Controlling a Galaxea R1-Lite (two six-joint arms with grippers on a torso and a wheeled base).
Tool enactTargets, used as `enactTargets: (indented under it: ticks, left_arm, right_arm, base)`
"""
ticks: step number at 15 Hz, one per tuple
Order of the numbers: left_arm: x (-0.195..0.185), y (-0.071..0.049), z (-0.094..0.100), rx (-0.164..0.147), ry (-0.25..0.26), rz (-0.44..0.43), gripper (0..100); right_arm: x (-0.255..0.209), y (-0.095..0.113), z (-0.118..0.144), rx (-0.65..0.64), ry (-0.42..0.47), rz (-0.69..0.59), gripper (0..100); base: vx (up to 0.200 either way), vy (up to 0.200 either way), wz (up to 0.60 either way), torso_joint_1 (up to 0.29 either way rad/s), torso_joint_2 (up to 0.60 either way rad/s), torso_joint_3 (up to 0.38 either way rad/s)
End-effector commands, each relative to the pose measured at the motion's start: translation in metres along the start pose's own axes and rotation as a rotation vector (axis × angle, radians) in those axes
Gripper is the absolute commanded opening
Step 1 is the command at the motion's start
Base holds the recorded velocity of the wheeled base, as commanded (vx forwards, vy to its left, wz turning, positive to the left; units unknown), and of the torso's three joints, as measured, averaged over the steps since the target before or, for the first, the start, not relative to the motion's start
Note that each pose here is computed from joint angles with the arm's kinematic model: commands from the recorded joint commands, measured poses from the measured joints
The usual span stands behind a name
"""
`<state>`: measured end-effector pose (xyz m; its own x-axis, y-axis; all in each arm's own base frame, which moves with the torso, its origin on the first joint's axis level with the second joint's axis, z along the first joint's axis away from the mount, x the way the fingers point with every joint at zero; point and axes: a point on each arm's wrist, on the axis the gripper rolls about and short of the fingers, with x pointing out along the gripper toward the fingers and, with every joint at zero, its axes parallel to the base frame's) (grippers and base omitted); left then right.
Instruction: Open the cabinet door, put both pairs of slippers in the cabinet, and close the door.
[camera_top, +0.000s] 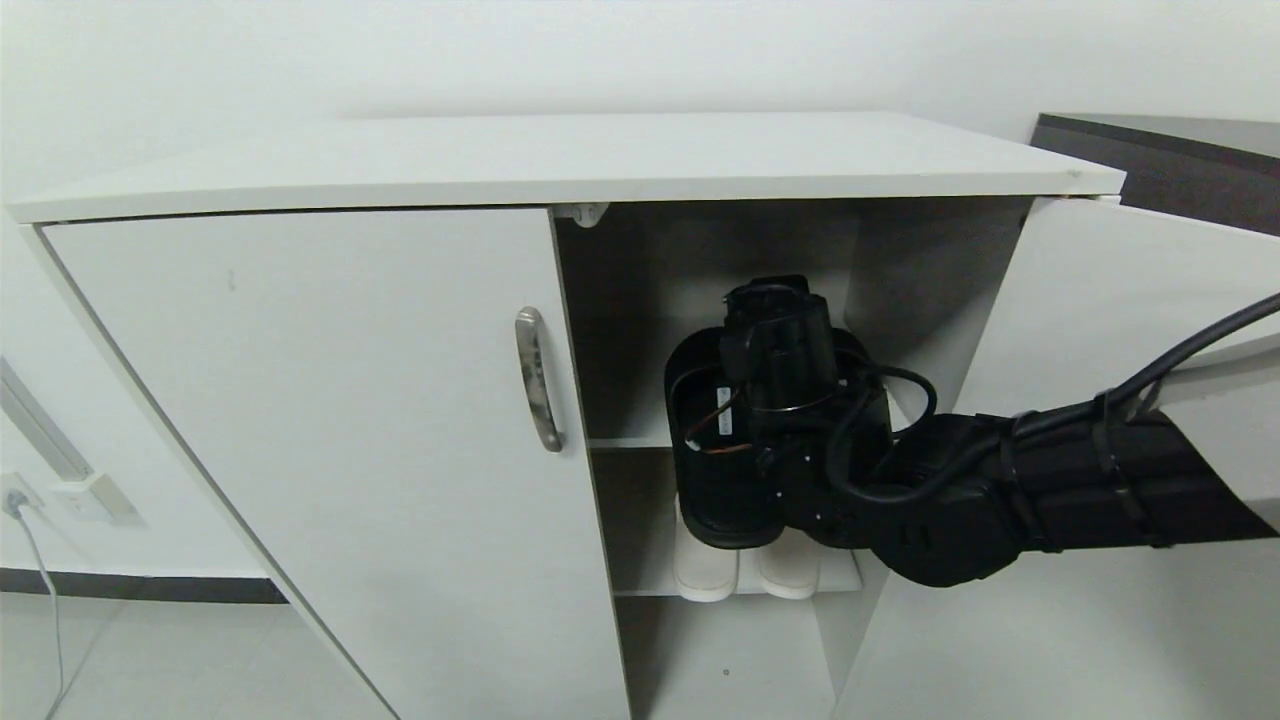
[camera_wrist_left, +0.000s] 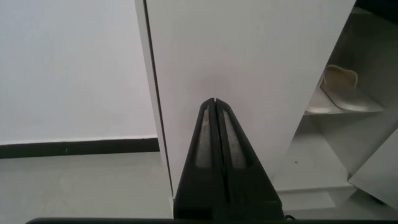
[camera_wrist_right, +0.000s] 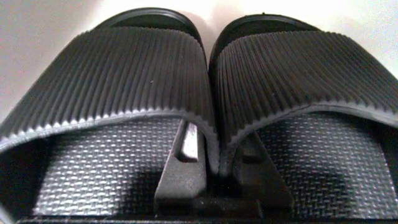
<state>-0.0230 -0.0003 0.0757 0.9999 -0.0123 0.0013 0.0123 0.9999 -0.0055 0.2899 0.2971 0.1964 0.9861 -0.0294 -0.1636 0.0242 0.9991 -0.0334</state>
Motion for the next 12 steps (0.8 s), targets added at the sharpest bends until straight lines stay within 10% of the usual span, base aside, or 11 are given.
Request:
enactTargets:
  ticks: [1, 12]
  left_arm:
    - [0.0, 0.0, 0.0, -0.001, 0.001, 0.0, 0]
    - [0.0, 0.0, 0.0, -0.004, 0.001, 0.0, 0]
  right_arm:
    - [0.013, 0.002, 0.004, 0.0, 0.005, -0.02, 0]
    - [0.067, 0.003, 0.027, 0.059, -0.01, 0.01, 0]
  base:
    - [0.0, 0.0, 0.0, 0.0, 0.0, 0.0]
    - [0.0, 0.0, 0.0, 0.0, 0.0, 0.0]
